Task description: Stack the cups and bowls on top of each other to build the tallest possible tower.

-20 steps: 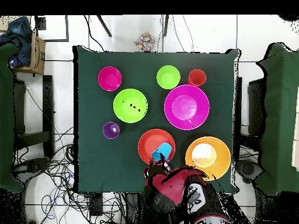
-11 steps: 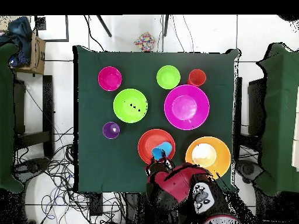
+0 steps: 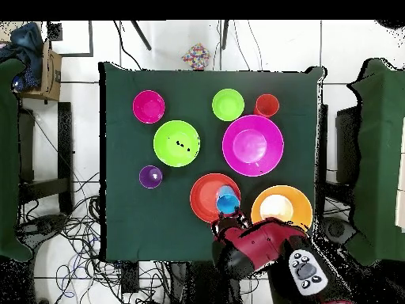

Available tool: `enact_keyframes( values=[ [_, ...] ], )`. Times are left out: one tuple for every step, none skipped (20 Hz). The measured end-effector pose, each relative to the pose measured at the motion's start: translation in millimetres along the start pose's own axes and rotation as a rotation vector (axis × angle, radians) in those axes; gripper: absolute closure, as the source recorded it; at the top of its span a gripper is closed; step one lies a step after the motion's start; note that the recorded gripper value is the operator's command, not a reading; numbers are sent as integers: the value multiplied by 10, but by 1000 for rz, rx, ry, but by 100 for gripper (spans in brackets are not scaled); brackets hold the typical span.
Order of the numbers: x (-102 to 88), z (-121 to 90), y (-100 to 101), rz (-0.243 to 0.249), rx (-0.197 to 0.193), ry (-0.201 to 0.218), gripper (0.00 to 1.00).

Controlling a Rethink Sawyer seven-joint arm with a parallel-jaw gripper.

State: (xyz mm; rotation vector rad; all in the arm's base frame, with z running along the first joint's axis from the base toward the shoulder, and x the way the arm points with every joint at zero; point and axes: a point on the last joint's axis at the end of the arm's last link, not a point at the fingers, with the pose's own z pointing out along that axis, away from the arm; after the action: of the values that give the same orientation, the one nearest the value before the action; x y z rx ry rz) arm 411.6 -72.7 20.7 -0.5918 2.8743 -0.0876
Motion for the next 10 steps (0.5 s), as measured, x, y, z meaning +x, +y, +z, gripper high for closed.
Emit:
enact_keyframes(
  values=[
    [-2, -3, -13, 2, 1, 2, 0],
    [-3, -5, -26, 4, 2, 5, 0],
    [-5, -8, -38, 6, 4, 7, 0],
    [-7, -11, -51, 8, 5, 10, 0],
    [-8, -13, -64, 10, 6, 12, 0],
    [-16, -15, -62, 8, 7, 11, 0],
    [-25, -17, -57, 6, 7, 10, 0],
    [-41, -16, -43, 1, 7, 8, 0],
    [-60, -13, -19, -6, 6, 7, 0],
    [-70, -12, -8, -10, 5, 7, 0]
  ],
)
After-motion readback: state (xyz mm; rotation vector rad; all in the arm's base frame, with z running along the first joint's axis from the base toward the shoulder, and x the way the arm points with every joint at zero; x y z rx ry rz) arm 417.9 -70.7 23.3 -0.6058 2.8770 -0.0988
